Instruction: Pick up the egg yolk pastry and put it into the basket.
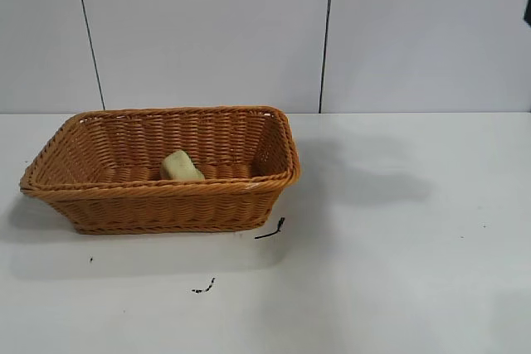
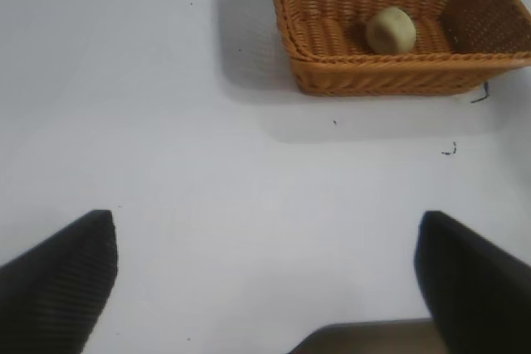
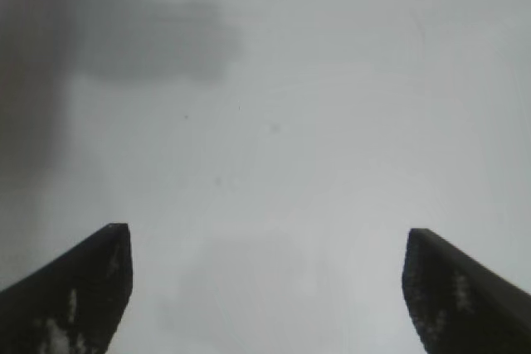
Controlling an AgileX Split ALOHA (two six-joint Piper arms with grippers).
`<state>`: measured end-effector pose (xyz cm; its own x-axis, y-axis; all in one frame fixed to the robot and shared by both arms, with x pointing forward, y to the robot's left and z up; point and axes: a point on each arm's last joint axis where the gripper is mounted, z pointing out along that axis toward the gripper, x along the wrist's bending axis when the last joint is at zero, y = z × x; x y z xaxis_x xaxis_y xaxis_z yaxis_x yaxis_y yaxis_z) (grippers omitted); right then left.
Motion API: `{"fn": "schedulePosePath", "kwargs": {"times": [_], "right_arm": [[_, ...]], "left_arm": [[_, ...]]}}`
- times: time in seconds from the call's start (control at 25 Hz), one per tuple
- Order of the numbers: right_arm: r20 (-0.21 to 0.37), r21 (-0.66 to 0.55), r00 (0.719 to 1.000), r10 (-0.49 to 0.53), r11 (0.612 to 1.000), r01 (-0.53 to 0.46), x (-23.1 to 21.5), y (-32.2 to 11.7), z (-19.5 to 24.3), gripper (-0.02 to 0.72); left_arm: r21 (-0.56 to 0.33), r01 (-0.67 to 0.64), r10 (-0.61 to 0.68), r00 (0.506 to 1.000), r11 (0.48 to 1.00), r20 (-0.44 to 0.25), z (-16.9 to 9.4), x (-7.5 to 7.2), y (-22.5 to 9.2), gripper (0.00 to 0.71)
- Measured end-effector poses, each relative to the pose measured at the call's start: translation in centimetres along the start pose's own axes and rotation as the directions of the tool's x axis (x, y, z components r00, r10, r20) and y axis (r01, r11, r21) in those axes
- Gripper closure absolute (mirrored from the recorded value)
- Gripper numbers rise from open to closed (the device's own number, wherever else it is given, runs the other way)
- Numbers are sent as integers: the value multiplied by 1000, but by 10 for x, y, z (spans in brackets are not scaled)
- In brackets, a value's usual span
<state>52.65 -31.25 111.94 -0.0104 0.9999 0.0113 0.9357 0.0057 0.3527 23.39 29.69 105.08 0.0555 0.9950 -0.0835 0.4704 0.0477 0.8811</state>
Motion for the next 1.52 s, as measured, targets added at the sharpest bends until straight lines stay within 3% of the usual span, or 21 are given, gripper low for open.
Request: {"fn": "schedulePosePath", "kwargs": {"times": [0.16, 0.4, 0.68, 0.96, 1.2, 1.44, 1.52], "right_arm": [[3, -35, 1000, -21, 999, 21, 4, -57, -26, 93], [4, -70, 1000, -20, 997, 20, 10, -140, -28, 93], [19, -258, 1000, -19, 966, 23, 14, -220, -11, 93], [37, -490, 999, -16, 871, 32, 17, -257, -24, 93], [39, -587, 999, -16, 809, 36, 19, -273, -34, 93], [38, -695, 999, -17, 718, 39, 21, -293, -43, 93], [36, -704, 999, -21, 709, 40, 21, -295, -44, 93]], "left_arm": [[0, 0, 0, 1000, 1000, 0, 0, 0, 0, 15], [0, 0, 0, 1000, 1000, 0, 0, 0, 0, 15], [0, 0, 0, 1000, 1000, 0, 0, 0, 0, 15], [0, 0, 0, 1000, 1000, 0, 0, 0, 0, 15], [0, 0, 0, 1000, 1000, 0, 0, 0, 0, 15], [0, 0, 0, 1000, 1000, 0, 0, 0, 0, 15], [0, 0, 0, 1000, 1000, 0, 0, 0, 0, 15]]}}
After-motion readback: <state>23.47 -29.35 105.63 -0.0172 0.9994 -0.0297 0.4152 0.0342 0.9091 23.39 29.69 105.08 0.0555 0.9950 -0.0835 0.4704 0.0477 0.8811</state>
